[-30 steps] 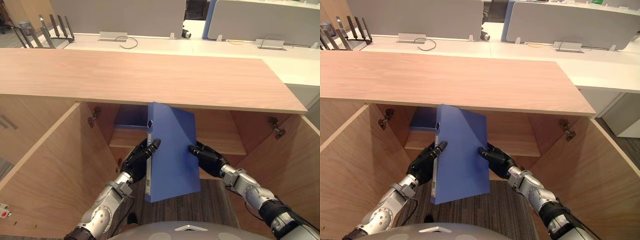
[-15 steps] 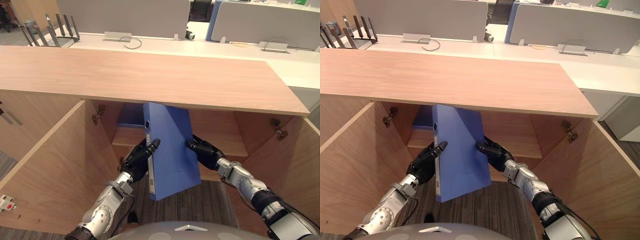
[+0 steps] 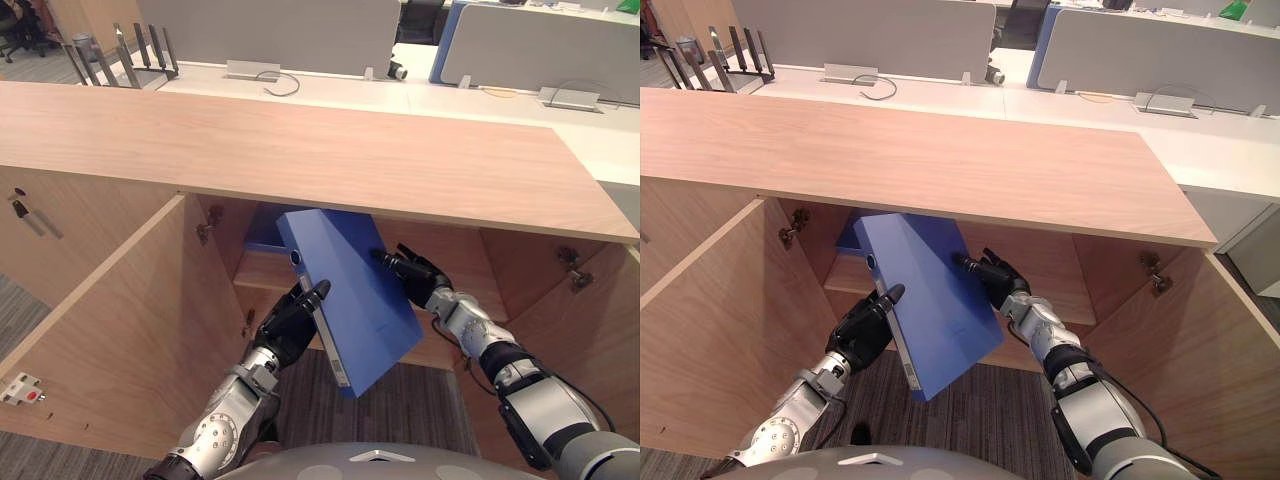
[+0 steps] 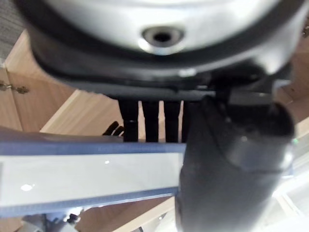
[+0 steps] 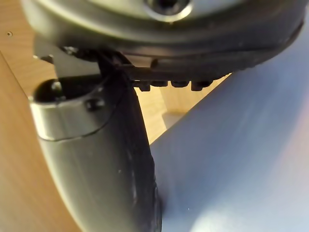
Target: Walk over to the cabinet, pick up the folder, carry it to the office cabinet, place the folder inside the office cabinet, then close the office cabinet door
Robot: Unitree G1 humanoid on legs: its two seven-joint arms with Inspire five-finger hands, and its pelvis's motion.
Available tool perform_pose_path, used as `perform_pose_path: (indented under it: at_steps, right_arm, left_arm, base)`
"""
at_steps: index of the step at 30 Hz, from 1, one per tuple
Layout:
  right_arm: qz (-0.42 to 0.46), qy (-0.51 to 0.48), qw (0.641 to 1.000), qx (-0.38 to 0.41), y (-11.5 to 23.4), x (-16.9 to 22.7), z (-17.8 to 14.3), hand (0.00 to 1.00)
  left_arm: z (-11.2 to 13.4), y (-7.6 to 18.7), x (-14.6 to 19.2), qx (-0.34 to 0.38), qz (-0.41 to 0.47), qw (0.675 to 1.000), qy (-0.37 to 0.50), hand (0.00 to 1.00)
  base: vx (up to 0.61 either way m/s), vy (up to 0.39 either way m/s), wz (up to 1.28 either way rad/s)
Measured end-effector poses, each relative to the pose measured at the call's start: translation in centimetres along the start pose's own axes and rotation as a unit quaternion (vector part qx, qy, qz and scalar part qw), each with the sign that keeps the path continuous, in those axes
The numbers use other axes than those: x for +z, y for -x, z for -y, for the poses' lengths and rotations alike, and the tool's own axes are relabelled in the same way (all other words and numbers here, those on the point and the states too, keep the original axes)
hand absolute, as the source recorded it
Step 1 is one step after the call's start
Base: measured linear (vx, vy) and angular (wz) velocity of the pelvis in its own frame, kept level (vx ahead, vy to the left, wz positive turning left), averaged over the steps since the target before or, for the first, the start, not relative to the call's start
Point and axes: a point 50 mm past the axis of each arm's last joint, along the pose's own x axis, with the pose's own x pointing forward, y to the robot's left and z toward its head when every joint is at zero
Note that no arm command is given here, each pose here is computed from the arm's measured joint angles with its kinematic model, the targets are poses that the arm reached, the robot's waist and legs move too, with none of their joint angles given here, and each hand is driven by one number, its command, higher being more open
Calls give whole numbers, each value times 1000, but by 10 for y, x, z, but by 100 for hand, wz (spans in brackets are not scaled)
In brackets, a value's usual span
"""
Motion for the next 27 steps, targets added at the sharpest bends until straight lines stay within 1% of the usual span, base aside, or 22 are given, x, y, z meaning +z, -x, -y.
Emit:
perform_pose_path:
  at_steps: [6,9,11,12,14,16,19,23,24,27]
  right_arm:
    - [-30,37,999,21,0,-10,-7,100]
    - [-44,104,991,66,16,-11,-7,100]
    - [-64,160,980,104,37,-10,-4,100]
    - [-70,169,977,109,42,-10,-2,100]
    - [-102,190,970,108,62,-8,10,100]
    - [-140,219,960,105,74,-9,18,100]
    - [-184,227,951,99,80,-17,23,100]
    - [-200,215,951,98,82,-22,24,100]
    - [-205,197,954,97,82,-23,24,0]
    - [-206,173,958,98,82,-24,23,0]
  left_arm:
    - [-2,-1,2,2,9,1000,-5,0]
    - [-4,-1,7,5,9,1000,-15,0]
    - [-6,0,8,4,-3,1000,-19,0]
    - [-6,1,8,3,-6,1000,-22,0]
    - [-7,5,1,-4,-33,999,-37,0]
    - [-7,8,-3,-8,-52,998,-45,0]
    - [-8,10,-6,-8,-65,997,-51,0]
    - [-8,10,-6,-11,-65,995,-69,0]
    - [-8,10,-5,-11,-64,996,-69,0]
    - [-8,10,-3,-10,-56,996,-72,0]
  base:
    - [0,0,0]
    - [0,0,0]
    - [0,0,0]
    - [0,0,0]
    - [0,0,0]
    - [0,0,0]
    - [0,0,0]
    - [0,0,0]
    - [0,0,0]
    - [25,-37,1]
